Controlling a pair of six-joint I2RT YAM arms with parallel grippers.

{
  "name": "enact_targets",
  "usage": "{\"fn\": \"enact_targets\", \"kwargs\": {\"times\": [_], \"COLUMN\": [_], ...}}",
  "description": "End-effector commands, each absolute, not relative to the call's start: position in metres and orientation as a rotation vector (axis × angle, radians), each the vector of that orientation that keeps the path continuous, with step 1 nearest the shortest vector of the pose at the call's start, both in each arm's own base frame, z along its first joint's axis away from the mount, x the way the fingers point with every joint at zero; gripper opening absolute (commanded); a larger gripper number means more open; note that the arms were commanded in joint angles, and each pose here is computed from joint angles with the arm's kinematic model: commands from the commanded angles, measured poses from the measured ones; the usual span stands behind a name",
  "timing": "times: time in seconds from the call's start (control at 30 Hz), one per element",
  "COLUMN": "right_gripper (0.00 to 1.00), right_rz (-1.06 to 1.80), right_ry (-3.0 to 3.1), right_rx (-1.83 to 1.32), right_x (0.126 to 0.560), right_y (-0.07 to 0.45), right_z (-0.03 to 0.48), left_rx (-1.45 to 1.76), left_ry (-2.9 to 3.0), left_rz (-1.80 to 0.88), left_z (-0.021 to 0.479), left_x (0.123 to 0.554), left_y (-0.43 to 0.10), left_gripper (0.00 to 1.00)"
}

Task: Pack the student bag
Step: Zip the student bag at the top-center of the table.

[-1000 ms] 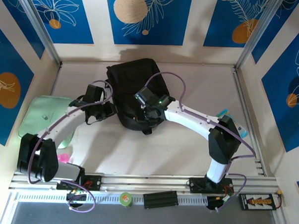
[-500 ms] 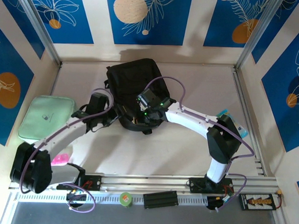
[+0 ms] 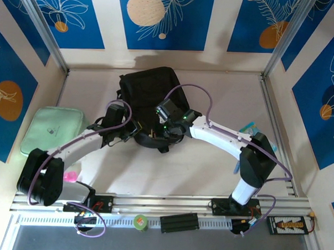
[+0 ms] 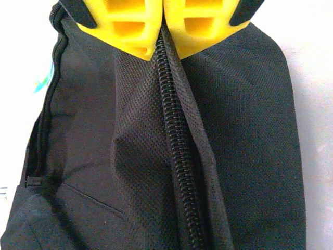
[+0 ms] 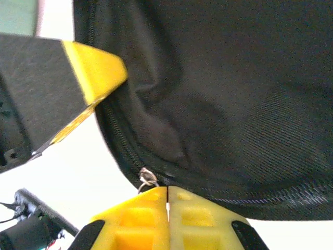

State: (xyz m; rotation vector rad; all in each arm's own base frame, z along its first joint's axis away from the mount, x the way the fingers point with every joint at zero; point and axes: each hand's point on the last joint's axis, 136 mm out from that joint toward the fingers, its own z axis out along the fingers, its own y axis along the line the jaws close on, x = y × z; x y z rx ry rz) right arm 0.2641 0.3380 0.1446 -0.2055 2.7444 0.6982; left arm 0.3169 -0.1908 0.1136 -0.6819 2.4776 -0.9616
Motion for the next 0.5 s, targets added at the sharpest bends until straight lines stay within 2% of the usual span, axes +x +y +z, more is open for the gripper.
{"fn": "enact_targets", "kwargs": {"times": [0.0,0.13,0.47], "right_gripper": [0.0,0.0,0.0], "right_rz": [0.453,0.311,0.199], "right_ry": [2.799,2.792,2.74], "right_rx": [-0.061,0.031,0.092], "right_x": [0.253,0.259,0.283], "right_y": [0.293,0.269,0.248], "right_z": [0.15,0.145,0.151], "left_rx": [-0.756,-0.784,-0.779], "left_ry": [2.448,2.45,2.467], "left_rz": [-0.814,-0.765,-0.712], "left_z": [0.105,0.099,0.092], "left_x": [0.325,0.323,0.321], "left_y": [-0.169,-0.162,-0.156], "left_gripper": [0.0,0.0,0.0]}}
